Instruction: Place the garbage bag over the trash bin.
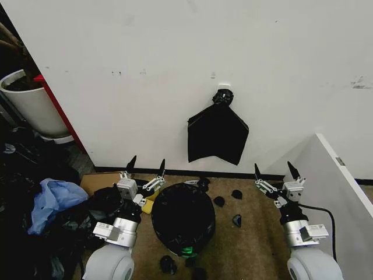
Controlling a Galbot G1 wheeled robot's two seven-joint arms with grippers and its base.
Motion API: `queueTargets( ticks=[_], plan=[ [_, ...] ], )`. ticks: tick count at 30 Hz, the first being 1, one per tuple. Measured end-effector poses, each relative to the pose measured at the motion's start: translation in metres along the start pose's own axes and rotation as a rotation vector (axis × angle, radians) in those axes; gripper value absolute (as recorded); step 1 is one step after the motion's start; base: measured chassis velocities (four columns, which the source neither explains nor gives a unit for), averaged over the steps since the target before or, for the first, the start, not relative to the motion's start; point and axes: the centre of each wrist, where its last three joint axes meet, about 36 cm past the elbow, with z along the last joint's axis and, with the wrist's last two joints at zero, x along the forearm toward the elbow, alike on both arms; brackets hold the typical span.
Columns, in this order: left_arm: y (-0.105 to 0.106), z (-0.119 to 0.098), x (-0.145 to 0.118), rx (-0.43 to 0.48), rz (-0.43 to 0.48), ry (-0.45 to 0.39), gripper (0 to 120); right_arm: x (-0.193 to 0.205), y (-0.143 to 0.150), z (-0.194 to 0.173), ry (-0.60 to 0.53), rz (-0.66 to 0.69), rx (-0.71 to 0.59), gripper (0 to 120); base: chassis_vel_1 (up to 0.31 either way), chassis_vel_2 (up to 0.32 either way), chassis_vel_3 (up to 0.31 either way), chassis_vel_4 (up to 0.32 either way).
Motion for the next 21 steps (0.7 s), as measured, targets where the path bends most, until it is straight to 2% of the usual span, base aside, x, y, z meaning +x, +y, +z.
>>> queueTargets(
  ticks=[21],
  plan=[
    [-0.0064, -0.0089, 0.0022, 0.013, 0.003, -0.014, 100, -0.0035, -0.0061, 0.0043, -0.017, -0.011, 0.011, 100, 0.000, 0.000, 0.000, 0.000]
  ],
)
